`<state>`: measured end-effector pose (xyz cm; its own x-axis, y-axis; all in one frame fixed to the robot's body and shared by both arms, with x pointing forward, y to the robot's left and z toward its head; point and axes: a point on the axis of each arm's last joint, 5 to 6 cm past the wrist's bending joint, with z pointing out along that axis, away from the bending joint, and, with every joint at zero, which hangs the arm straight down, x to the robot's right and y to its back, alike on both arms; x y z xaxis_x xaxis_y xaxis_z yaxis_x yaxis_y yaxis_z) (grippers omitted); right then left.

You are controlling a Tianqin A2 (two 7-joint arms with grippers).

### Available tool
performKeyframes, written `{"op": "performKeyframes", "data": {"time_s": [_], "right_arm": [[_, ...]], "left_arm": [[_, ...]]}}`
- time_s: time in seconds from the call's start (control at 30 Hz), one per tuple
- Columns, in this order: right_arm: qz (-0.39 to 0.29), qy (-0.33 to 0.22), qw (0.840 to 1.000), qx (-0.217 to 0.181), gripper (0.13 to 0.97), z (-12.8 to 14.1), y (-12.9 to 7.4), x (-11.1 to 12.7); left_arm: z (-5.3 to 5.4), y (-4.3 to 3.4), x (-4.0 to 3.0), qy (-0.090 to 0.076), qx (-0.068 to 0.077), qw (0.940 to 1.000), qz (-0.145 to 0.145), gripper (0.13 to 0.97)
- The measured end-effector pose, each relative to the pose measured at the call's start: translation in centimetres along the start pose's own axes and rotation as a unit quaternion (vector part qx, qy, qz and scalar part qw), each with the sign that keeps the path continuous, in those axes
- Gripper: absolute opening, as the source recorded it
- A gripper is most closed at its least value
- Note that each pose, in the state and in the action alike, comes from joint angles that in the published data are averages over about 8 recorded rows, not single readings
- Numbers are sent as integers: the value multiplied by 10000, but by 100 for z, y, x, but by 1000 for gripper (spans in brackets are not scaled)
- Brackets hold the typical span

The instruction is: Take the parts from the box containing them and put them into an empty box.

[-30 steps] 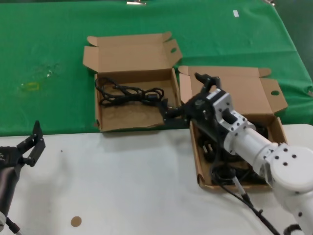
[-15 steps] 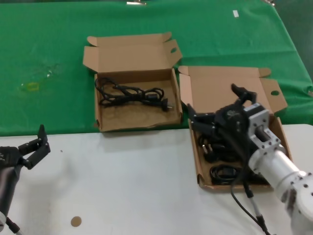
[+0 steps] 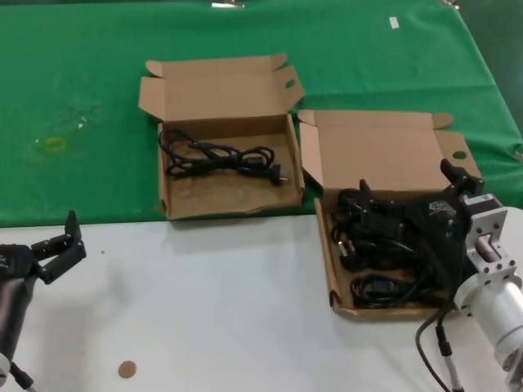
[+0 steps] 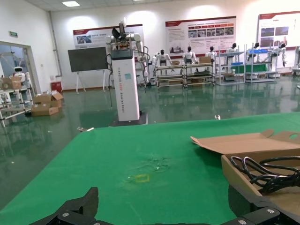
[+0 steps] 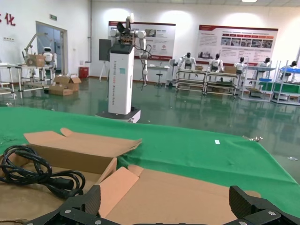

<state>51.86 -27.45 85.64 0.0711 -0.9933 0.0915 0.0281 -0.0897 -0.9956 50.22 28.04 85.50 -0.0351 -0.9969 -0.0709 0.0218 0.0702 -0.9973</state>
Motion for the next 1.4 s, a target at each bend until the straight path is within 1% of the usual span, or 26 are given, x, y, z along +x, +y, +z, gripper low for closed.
{"op": "performKeyframes", "data": {"time_s": [0.2,1.4], "right_arm": [[10,18,10000,-3,966,-11,2,5],[11,19,10000,-3,966,-12,2,5]], "left_arm": [[0,0,0,0,0,10000,-1,966],[0,0,0,0,0,10000,-1,966]]}}
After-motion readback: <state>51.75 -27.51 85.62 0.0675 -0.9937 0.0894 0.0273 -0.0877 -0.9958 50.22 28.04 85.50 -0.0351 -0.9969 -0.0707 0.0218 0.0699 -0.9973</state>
